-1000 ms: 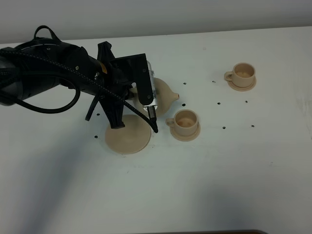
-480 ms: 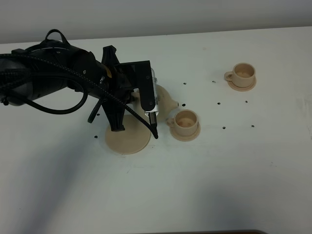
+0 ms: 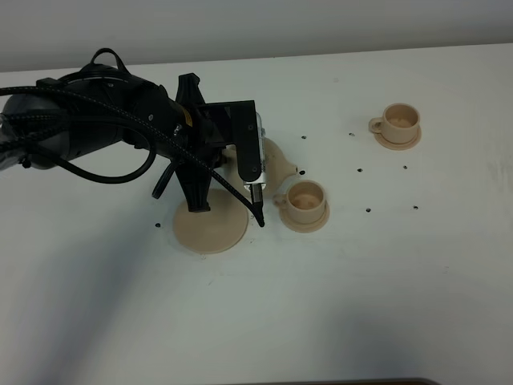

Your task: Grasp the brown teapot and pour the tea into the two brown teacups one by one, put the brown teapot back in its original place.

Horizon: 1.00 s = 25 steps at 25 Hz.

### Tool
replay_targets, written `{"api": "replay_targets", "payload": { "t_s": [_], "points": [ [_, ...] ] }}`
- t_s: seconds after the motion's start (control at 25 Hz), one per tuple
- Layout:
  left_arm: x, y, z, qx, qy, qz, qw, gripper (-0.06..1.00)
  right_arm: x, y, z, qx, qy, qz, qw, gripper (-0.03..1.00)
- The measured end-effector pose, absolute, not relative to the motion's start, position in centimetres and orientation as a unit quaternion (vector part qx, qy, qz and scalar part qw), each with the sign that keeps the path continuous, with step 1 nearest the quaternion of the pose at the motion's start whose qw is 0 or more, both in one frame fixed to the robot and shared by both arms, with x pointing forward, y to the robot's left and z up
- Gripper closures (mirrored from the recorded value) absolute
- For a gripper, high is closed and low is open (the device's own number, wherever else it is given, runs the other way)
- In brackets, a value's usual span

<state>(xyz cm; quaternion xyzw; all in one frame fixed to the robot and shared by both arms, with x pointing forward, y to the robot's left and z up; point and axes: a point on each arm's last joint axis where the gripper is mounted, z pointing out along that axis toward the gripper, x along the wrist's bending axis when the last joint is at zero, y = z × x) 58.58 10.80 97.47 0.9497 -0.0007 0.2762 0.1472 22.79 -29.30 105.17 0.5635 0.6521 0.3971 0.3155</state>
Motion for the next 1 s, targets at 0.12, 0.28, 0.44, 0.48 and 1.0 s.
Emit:
{"api": "replay_targets", "payload": {
  "t_s": [0.12,0.28,0.44,0.48,1.0],
  "points": [
    [58.6,10.8,97.6,0.949,-0.009,0.279,0.145,0.82,22.8,-29.3,105.2,0.563,0.652,0.397,0.316,0.55],
    [58.6,10.7,97.6,0.949,-0.015,0.280,0.144,0.82,22.8,-29.3,105.2,0.563,0.652,0.397,0.316,0.55],
    [58.2,10.1,97.6,0.949,-0.030,0.279,0.144,0.82,22.8,-29.3,105.2,0.563,0.652,0.397,0.316,0.55],
    [58.2,10.0,97.5,0.949,-0.032,0.279,0.143,0.82,22.8,-29.3,105.2,0.563,0.652,0.397,0.316,0.55],
    [57.6,9.5,97.8,0.951,-0.049,0.274,0.137,0.82,22.8,-29.3,105.2,0.563,0.652,0.397,0.316,0.55]
  ]
}}
